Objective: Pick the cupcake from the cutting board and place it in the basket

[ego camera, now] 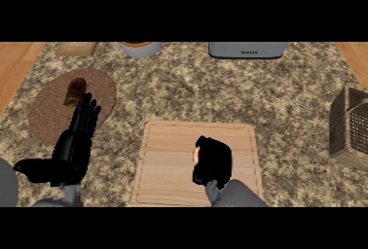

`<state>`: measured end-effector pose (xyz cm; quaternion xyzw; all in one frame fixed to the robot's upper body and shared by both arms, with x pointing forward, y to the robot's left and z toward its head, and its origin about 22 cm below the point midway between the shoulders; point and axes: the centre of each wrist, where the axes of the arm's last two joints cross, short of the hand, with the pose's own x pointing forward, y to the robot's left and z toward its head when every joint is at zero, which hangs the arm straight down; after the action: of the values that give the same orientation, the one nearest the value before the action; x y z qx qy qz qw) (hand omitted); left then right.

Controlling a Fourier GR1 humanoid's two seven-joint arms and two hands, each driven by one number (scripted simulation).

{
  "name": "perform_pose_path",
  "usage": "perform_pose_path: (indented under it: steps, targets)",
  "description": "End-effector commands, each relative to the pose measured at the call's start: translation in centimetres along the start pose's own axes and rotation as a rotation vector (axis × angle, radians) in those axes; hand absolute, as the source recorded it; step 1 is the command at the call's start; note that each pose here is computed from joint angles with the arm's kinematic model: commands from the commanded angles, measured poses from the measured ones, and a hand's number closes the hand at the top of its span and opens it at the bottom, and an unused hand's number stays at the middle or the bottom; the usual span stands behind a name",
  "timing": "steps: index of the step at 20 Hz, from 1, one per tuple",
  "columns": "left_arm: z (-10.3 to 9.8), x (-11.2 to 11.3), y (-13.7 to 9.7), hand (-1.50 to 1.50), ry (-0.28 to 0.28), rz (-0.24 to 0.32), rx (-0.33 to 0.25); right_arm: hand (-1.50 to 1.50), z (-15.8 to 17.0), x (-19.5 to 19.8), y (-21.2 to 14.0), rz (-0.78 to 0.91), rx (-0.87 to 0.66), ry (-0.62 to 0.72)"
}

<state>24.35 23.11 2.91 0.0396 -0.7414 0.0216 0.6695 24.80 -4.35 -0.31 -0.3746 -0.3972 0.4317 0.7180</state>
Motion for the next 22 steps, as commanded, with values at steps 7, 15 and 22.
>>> perform_pose_path:
  steps: [7, 15, 22]
  targets:
    - [-0.3, 0.7, 3.1, 0.00, -0.017, 0.001, 0.006, 1.50, -0.3, 2.4, -0.4, 0.116, -0.015, 0.009]
    - [0.7, 0.9, 0.9, 0.00, -0.003, -0.012, 0.006, 1.50, -5.9, -6.5, -2.2, 0.114, -0.052, 0.014]
    - [-0.2, 1.8, 1.4, 0.00, -0.006, -0.001, 0.007, 1.50, -3.4, -5.0, -5.0, 0.069, -0.242, -0.042]
